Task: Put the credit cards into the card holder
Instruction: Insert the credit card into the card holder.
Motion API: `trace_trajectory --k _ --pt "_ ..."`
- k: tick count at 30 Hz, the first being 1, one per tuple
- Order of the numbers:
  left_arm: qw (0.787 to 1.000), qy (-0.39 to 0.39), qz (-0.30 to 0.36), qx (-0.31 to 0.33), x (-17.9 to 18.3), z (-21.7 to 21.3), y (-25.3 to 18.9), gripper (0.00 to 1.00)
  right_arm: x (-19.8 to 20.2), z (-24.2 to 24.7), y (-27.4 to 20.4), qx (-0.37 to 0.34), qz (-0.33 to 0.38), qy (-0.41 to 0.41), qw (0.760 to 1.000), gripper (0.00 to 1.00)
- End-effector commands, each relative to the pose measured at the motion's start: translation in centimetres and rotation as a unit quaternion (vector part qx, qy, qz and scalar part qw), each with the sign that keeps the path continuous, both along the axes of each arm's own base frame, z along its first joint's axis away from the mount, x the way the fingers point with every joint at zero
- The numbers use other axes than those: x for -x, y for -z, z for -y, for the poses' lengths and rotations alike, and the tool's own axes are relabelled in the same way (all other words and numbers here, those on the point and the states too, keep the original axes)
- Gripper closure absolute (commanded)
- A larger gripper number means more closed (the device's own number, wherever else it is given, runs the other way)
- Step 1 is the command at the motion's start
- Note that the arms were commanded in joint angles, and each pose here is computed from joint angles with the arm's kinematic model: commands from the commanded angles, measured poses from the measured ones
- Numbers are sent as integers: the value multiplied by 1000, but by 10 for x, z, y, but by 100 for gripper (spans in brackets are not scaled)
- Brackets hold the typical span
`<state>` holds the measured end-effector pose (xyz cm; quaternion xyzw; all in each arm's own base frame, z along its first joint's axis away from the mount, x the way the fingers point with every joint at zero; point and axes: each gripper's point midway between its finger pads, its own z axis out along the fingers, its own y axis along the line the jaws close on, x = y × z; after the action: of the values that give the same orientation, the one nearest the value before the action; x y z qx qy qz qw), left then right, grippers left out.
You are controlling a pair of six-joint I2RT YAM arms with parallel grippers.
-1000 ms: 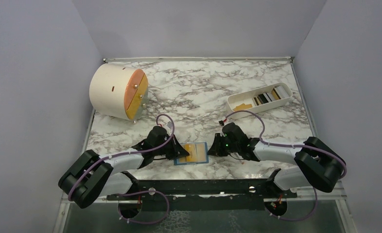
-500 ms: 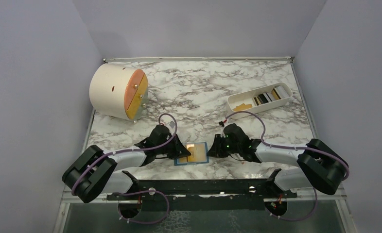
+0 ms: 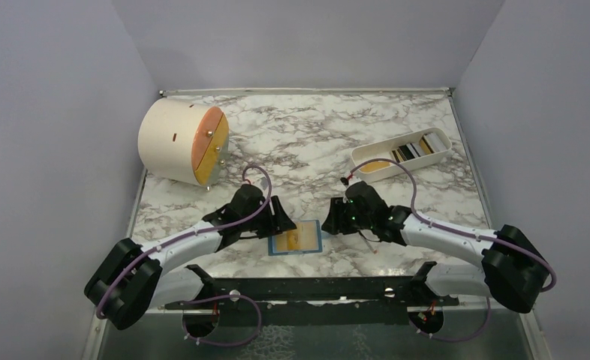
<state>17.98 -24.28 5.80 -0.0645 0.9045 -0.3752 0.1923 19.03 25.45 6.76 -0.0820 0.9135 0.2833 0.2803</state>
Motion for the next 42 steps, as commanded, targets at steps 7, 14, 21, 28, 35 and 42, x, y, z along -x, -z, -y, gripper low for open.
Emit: trace_trajectory --k 7,14,21,28,35,42 --pt "1000 11 -24 -5 7 1 20 41 -2 4 24 43 -13 0 999 66" --pt "999 9 -37 12 9 7 23 41 1 -3 34 28 -25 -7 999 87" --pt "998 14 -44 38 13 20 22 41 6 -3 42 17 -33 -6 999 91" --pt "998 30 -36 47 13 40 10 42 6 -5 42 14 -31 -4 999 93" --pt "998 30 -9 46 7 50 0 42 8 -4 45 12 -29 -7 999 99" --pt "997 59 9 57 10 64 -5 42 14 -6 50 3 -39 -10 999 99"
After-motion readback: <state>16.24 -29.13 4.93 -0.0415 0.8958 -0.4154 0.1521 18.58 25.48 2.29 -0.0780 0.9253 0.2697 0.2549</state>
